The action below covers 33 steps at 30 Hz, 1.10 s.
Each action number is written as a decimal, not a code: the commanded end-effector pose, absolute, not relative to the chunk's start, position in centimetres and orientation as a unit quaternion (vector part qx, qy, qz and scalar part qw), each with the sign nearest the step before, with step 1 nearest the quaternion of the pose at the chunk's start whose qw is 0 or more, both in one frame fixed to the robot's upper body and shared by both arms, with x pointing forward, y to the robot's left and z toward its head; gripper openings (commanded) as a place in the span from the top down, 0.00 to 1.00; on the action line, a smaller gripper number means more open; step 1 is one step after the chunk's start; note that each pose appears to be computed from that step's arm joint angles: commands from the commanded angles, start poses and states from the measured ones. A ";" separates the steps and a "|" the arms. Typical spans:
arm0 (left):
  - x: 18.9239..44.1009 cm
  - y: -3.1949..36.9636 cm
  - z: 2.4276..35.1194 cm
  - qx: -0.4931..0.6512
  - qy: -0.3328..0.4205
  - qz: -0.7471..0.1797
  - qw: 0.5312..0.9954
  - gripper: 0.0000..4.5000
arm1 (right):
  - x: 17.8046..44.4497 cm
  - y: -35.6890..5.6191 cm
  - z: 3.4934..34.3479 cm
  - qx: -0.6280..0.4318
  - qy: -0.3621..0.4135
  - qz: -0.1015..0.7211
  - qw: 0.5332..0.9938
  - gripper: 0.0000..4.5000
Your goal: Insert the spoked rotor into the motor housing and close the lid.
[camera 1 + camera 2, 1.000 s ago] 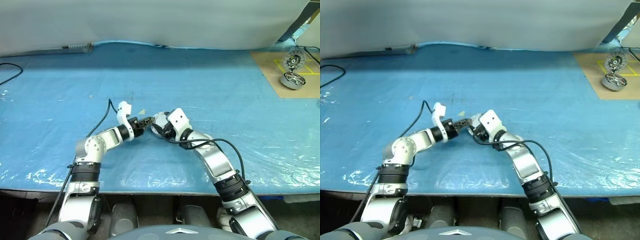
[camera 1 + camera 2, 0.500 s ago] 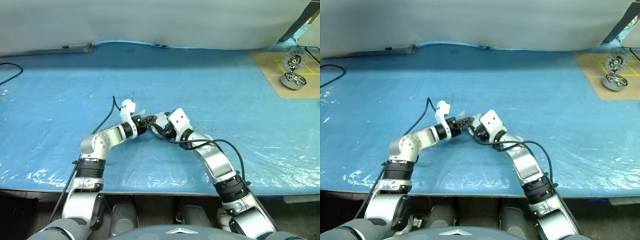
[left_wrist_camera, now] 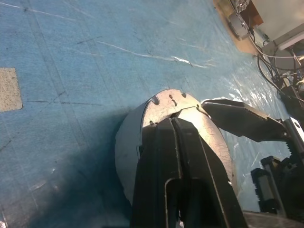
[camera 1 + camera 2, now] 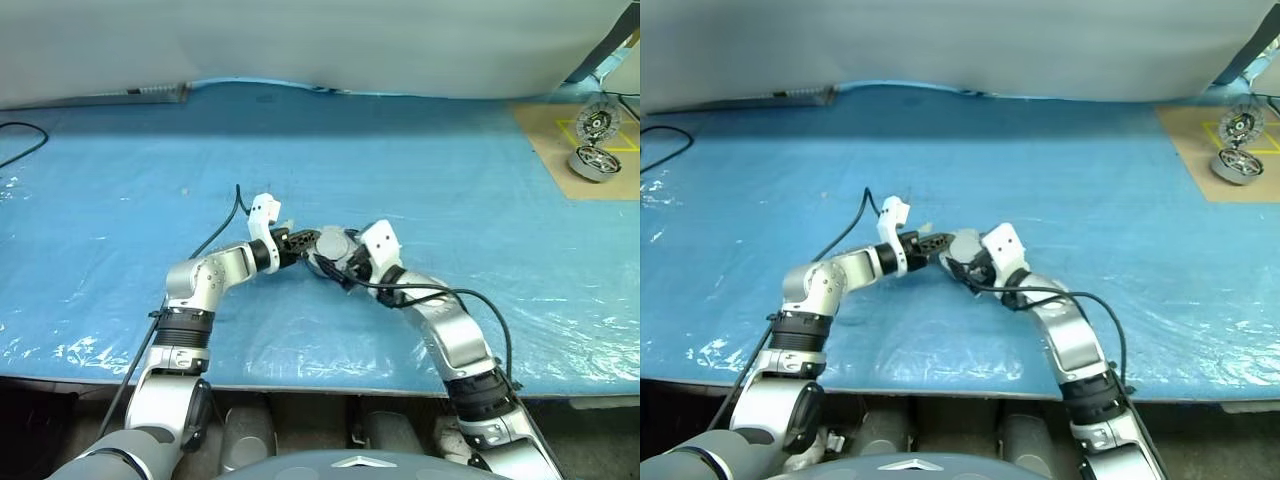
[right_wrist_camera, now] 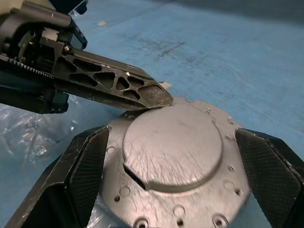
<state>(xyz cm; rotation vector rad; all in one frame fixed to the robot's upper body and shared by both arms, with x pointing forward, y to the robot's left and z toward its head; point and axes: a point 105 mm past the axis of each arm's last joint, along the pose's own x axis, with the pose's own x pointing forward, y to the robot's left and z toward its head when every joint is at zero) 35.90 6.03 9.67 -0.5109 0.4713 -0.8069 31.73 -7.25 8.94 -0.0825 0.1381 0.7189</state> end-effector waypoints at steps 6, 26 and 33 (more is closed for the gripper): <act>35.5 4.8 9.4 -0.235 0.232 -0.403 0.854 1.00 | 30.0 -10.4 11.0 0.113 0.073 0.332 0.934 0.00; 35.1 4.7 8.9 -0.229 0.230 -0.403 0.856 1.00 | 31.1 -8.9 7.9 0.384 0.248 0.278 0.845 0.00; 34.9 4.5 8.5 -0.232 0.232 -0.403 0.854 1.00 | 30.1 -9.0 8.8 0.457 0.258 0.297 0.798 0.29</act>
